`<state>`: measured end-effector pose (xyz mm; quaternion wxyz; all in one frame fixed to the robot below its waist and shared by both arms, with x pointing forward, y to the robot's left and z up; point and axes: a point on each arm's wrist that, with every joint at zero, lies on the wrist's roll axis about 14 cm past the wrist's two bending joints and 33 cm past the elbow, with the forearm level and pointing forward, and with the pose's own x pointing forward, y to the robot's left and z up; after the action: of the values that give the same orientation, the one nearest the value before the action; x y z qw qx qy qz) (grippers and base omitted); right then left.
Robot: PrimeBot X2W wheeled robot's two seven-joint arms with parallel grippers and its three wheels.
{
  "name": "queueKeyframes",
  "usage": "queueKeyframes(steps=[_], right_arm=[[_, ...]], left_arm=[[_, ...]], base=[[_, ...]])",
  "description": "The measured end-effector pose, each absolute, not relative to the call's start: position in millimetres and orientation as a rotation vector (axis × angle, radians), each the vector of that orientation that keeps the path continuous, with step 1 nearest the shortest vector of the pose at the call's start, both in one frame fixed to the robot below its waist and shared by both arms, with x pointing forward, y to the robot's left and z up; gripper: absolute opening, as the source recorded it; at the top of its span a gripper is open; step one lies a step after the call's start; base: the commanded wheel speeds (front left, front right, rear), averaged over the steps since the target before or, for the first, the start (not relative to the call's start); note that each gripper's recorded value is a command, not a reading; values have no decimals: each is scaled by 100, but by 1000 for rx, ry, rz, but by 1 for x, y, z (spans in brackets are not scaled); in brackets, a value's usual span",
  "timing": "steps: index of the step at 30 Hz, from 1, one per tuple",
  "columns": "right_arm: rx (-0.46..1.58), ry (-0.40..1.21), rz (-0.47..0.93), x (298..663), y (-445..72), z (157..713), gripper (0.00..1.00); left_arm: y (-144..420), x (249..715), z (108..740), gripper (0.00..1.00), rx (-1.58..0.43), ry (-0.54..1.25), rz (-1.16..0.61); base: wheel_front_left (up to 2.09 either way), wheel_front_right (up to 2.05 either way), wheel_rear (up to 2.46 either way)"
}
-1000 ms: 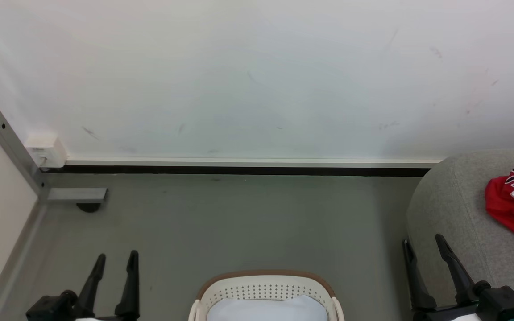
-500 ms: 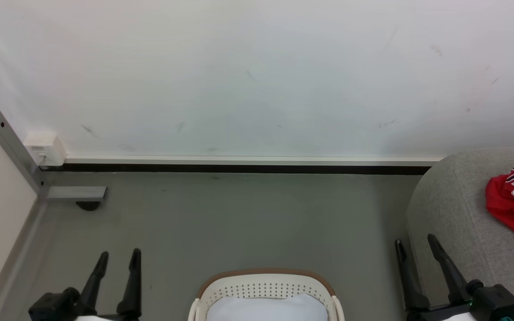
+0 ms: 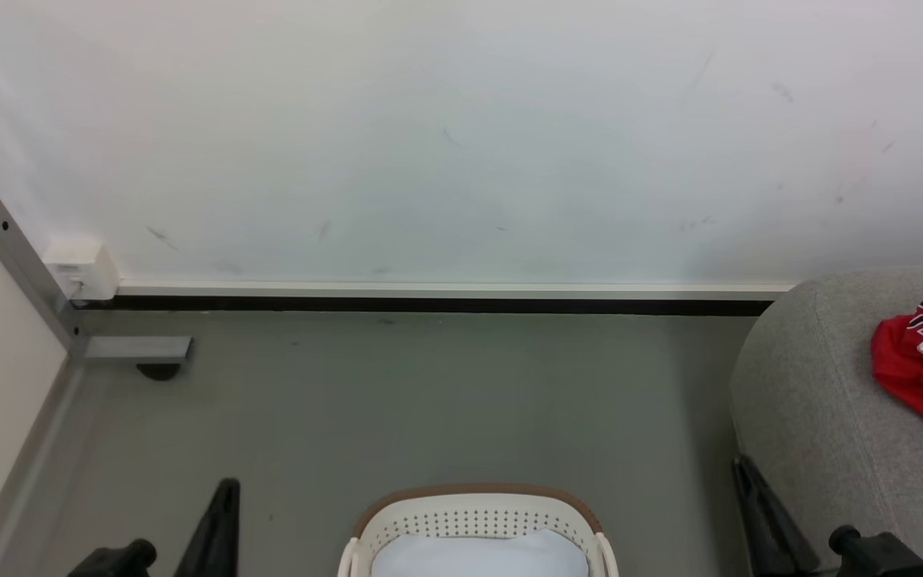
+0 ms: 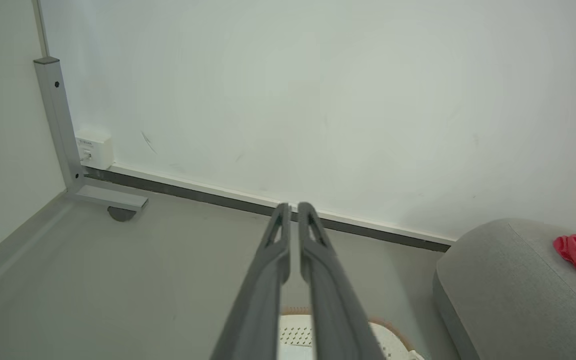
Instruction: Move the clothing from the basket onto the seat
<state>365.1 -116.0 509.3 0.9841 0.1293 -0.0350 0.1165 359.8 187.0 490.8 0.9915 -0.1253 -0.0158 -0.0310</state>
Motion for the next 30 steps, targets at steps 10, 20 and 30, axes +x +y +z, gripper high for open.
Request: queueKeyframes(steps=[10, 20, 30], right_arm=[[417, -19, 181, 365, -128, 500, 0], [576, 8, 130, 367, -140, 496, 0], [714, 17, 93, 372, -150, 498, 0]], left_arm=[[192, 359, 481, 0, -409, 17, -16], [197, 362, 480, 0, -563, 30, 21], [200, 366, 482, 0, -702, 36, 43]], base=[[0, 0, 0], [0, 0, 0], [0, 0, 0]])
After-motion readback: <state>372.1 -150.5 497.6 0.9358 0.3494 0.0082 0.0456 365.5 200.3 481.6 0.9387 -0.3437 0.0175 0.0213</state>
